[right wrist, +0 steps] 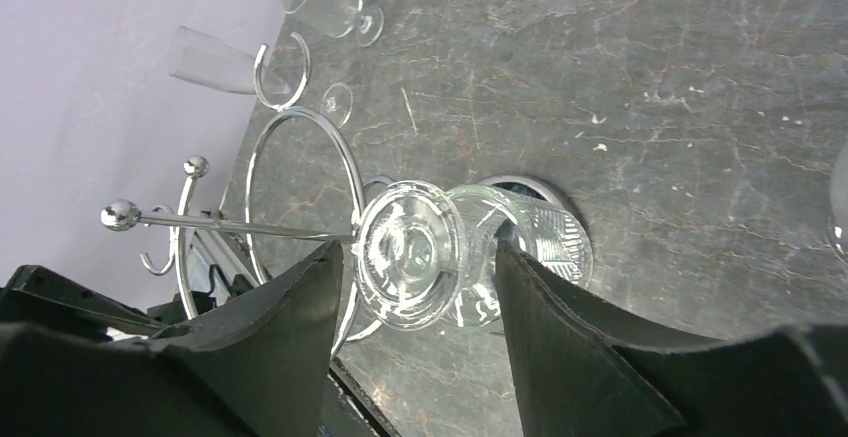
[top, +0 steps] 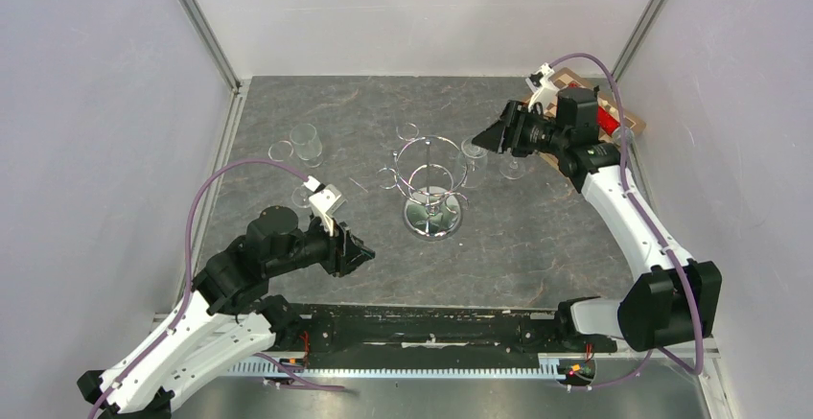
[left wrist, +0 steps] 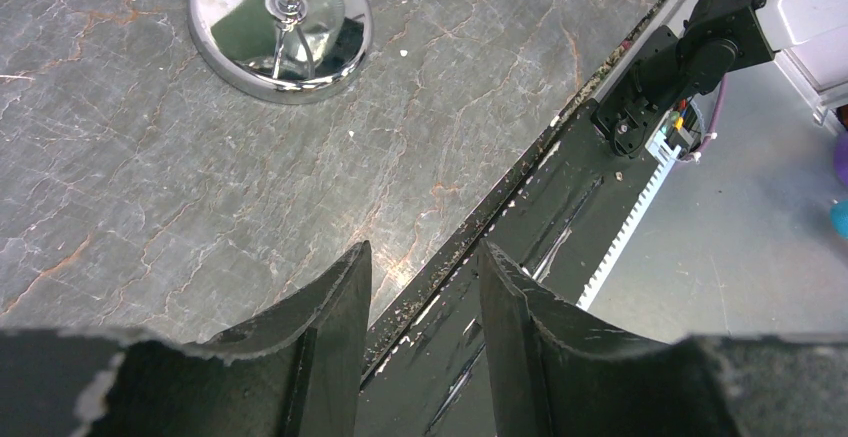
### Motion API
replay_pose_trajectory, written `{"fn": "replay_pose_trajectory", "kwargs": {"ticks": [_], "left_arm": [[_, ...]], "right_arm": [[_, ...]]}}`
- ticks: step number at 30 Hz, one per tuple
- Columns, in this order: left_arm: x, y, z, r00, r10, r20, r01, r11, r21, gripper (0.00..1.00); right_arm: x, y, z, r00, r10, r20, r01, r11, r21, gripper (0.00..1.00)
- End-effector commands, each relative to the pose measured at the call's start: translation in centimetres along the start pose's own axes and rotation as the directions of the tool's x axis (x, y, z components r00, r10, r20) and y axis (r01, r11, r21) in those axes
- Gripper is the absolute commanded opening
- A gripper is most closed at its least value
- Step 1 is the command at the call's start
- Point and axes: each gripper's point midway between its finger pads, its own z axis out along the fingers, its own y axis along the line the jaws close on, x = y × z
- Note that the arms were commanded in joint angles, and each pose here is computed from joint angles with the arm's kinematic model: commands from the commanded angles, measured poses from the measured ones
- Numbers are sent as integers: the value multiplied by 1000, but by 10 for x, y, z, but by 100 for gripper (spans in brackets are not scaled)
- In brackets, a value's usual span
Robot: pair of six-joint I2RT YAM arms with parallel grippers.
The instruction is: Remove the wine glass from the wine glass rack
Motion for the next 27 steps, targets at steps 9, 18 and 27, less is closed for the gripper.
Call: {"fn": "replay_pose_trajectory", "kwargs": {"ticks": [9, 18, 27], "left_arm": [[-8, -1, 2, 999, -22, 32, 22, 1000, -2, 50], [-7, -1, 2, 999, -25, 30, 25, 1000, -3, 50], [-7, -1, 3, 999, -27, 27, 27, 1000, -4, 50]], "right_arm": [[-15, 32, -7, 997, -23, 67, 32, 989, -145, 55], [-17, 44, -12, 996, -13, 84, 30, 979, -202, 47], [-10, 53, -13, 997, 16, 72, 2, 969, -245, 42]]}}
